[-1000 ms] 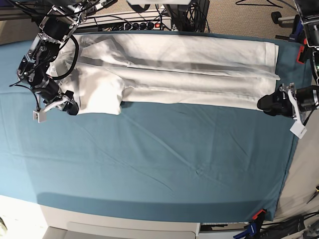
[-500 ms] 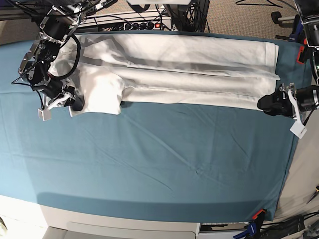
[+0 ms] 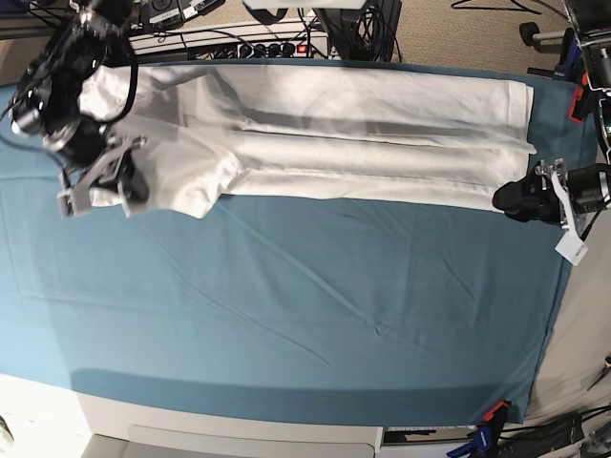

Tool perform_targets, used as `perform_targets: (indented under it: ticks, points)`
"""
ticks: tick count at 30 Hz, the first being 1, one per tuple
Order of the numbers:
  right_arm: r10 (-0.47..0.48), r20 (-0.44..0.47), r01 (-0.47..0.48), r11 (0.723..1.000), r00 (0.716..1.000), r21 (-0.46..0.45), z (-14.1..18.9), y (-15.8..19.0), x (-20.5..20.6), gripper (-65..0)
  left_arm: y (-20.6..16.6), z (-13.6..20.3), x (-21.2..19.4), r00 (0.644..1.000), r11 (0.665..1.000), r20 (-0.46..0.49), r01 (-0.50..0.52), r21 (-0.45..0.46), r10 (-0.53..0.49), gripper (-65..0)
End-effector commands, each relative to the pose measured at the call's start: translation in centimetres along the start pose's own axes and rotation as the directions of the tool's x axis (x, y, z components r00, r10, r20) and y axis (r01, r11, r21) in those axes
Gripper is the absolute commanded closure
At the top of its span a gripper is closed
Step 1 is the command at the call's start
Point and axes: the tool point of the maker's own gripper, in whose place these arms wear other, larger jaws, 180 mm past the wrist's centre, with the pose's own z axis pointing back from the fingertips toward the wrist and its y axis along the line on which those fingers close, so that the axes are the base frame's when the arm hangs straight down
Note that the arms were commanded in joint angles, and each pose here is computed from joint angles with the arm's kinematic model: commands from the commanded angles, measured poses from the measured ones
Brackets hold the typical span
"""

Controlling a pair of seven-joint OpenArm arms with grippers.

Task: Fold the T-shirt properly
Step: 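Grasp the collar end of the folded strip with the right gripper, then fold the collar end over toward the left gripper with the right gripper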

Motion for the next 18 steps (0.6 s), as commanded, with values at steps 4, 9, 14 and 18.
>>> perform_targets:
  ticks: [4,9,14,18]
  points:
    - [0.028,0.004,-0.028,0.999,1.0,0.039,1.7,1.9,-0.7,0.0,-0.1,0.9,1.6,0.999,0.999,0.033,0.035,0.006,-0.035,-27.9]
    - [-0.003,-0.032,0.006,0.995,0.999,0.099,2.5,3.6,-2.5,0.0,-0.2,0.8,1.5,0.999,0.999,0.036,0.033,0.001,-0.033,-27.9]
    - [-0.052,-0.056,0.059,0.99,0.997,0.126,2.7,4.7,-4.0,0.0,-0.3,0.5,1.5,0.999,1.0,0.042,0.03,-0.006,-0.029,-27.9]
    - [-0.098,-0.076,0.11,0.979,0.992,0.173,2.2,6.6,-5.3,0.0,-0.7,-0.2,1.4,0.998,0.999,0.053,0.02,-0.026,-0.019,-27.9]
